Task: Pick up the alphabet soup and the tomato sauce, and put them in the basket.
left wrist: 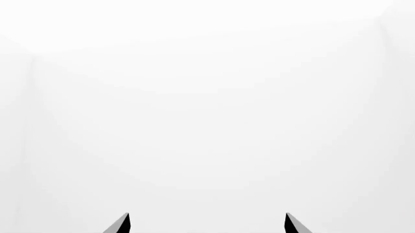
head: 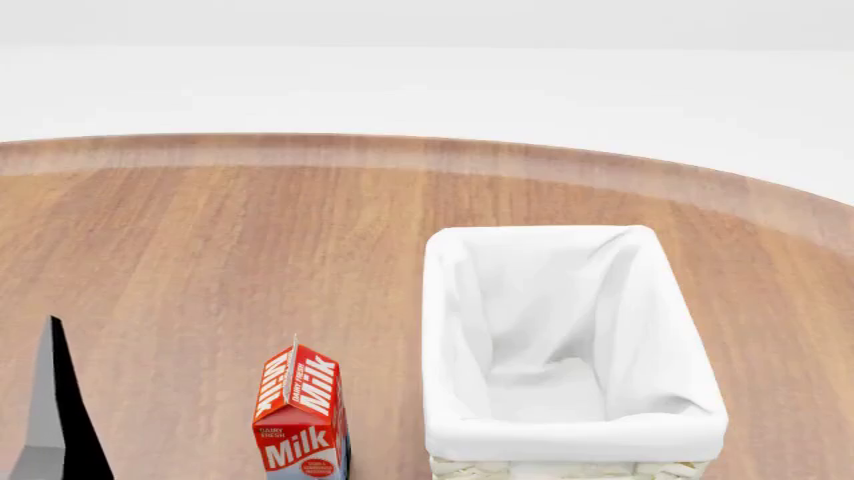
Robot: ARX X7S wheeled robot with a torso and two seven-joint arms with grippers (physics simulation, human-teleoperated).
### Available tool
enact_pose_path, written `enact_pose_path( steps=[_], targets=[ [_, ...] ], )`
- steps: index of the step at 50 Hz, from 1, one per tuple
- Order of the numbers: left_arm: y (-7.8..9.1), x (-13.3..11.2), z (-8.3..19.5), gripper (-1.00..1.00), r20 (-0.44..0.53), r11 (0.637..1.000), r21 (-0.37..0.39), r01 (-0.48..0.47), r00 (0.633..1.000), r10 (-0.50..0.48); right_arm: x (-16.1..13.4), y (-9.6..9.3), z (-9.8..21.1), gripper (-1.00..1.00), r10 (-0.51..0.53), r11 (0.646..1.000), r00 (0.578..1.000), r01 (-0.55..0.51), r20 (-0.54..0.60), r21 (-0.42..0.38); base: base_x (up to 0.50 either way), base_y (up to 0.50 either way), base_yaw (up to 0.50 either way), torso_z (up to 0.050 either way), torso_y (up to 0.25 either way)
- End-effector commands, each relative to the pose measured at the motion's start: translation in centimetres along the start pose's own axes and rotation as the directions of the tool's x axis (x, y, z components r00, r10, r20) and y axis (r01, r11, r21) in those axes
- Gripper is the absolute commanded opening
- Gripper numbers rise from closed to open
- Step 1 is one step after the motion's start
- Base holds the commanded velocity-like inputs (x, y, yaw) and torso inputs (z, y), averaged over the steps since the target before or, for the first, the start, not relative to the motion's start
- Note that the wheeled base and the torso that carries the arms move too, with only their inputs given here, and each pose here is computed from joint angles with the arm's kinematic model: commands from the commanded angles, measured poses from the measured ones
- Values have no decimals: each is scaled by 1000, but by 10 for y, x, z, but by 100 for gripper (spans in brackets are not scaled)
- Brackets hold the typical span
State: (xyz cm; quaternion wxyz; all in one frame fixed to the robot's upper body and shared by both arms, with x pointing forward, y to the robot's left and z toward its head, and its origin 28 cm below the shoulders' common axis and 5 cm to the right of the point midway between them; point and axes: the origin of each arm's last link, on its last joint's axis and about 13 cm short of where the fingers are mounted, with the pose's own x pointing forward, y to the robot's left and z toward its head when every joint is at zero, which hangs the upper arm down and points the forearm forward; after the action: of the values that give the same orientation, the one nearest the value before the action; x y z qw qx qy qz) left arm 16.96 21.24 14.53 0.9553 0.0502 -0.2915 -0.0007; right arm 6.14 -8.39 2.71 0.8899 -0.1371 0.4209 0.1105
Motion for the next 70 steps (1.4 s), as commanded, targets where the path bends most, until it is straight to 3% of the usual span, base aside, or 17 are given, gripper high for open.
enact_pose_path(
  steps=[1,49,50,63,70],
  targets=[
    [-1,-1,-2,100,-4,1000,-1,3,1000,-3,4,0,-3,100,3,1000,1000,-3,-7,6,0,0,0,0,0],
    [-4,-3,-6,100,-15,1000,0,19,1000,-19,16,1,-16,100,19,999,999,-18,-33,43,0,0,0,0,0],
    [-4,-3,-6,100,-15,1000,1,19,1000,-19,15,2,-17,-100,21,999,999,-20,-32,41,0,0,0,0,0],
    [-4,-3,-6,100,-13,1000,1,18,1000,-18,11,1,-12,-100,10,999,1000,-10,-5,44,0,0,0,0,0],
    [-4,-3,-6,100,-15,1000,1,18,1000,-18,-3,-3,5,-100,5,998,998,-9,65,55,0,0,0,0,0]
  ],
)
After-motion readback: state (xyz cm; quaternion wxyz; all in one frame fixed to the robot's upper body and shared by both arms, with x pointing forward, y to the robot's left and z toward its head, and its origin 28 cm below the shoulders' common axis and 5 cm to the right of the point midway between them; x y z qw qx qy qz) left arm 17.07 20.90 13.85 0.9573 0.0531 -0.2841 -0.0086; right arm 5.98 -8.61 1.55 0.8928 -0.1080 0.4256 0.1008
